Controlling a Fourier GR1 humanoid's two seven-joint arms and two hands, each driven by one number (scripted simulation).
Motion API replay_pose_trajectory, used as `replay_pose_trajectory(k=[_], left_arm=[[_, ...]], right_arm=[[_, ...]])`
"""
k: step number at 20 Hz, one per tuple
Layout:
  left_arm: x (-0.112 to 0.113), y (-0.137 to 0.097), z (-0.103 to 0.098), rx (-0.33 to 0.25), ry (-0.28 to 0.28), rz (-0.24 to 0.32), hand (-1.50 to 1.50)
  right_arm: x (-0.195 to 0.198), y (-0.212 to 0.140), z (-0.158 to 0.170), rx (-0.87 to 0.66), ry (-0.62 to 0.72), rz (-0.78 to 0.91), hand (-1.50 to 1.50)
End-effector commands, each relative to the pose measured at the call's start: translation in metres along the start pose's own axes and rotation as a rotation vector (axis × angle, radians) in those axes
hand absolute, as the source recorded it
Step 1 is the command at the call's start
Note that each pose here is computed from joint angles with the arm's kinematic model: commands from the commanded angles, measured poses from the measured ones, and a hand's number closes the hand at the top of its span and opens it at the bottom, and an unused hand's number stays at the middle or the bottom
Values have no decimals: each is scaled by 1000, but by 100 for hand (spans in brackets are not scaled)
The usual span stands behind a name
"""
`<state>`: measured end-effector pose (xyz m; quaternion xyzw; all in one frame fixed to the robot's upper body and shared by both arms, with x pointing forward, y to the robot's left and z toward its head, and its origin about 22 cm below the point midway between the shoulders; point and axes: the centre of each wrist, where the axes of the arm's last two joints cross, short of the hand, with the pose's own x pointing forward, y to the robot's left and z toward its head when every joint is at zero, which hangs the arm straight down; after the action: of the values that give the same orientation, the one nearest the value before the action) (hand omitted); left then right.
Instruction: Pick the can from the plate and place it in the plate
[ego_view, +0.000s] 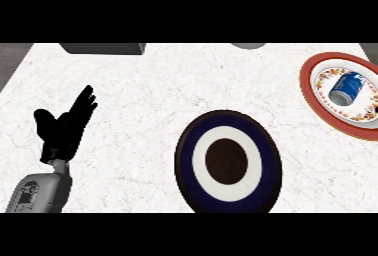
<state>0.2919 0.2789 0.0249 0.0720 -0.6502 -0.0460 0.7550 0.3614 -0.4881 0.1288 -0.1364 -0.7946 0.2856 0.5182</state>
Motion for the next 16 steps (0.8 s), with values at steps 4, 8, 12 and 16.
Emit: replay_pose_trajectory(k=[4,8,12,16], left_arm=[[-5,1,2,0,1,-1,0],[-2,-2,3,-12,-9,9,0],[1,-9,2,-17,-12,9,0],[1,-14,-1,-25,-18,10,0]], right_arm=[[-1,-12,9,200,33,-415,-150],[5,-25,12,195,14,-453,-150],[6,-36,26,172,2,-441,-150],[7,-33,22,149,-8,-443,-150]])
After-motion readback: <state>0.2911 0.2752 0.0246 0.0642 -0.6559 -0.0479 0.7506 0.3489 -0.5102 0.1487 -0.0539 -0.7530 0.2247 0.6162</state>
